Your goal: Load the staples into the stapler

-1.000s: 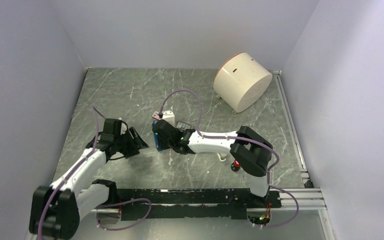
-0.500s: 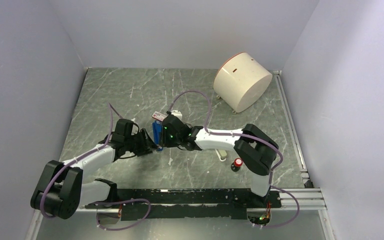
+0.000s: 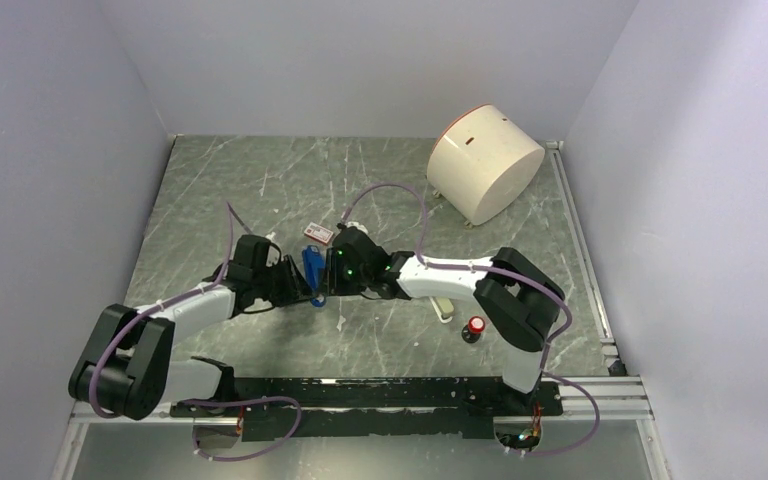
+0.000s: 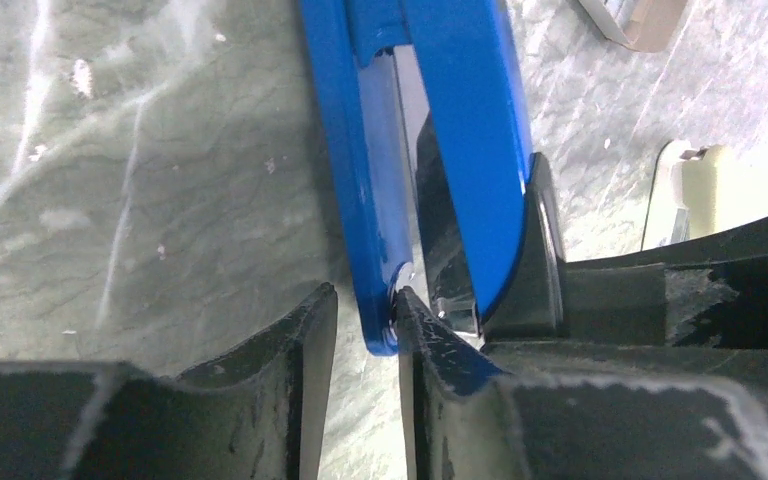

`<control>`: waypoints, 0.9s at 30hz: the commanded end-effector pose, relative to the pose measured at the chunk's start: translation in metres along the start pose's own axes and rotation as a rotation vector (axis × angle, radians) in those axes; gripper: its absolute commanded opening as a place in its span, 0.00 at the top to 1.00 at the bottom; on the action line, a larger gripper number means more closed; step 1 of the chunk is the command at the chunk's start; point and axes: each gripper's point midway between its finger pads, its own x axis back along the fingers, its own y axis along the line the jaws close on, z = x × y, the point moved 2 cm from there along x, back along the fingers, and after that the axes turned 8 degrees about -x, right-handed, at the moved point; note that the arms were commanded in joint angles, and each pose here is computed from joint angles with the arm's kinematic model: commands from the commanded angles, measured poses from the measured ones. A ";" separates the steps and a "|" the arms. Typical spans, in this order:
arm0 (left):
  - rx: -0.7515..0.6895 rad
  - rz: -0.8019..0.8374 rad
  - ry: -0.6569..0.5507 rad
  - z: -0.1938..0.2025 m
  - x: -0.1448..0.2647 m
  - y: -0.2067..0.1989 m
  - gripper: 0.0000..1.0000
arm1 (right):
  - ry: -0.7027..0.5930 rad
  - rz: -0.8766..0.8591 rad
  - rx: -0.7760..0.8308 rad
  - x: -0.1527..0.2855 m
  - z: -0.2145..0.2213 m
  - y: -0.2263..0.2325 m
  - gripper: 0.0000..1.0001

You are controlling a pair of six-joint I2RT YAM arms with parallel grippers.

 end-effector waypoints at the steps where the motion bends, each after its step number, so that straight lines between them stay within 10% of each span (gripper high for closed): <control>1: -0.068 0.021 -0.020 -0.011 -0.004 -0.007 0.69 | -0.001 -0.103 0.002 0.014 -0.006 0.022 0.80; 8: -0.065 0.001 -0.003 -0.002 -0.005 -0.001 0.95 | -0.015 -0.094 0.014 0.019 -0.012 0.021 0.80; 27: -0.057 -0.066 0.087 0.030 -0.006 0.017 0.93 | -0.452 0.146 0.137 0.068 -0.106 0.005 0.75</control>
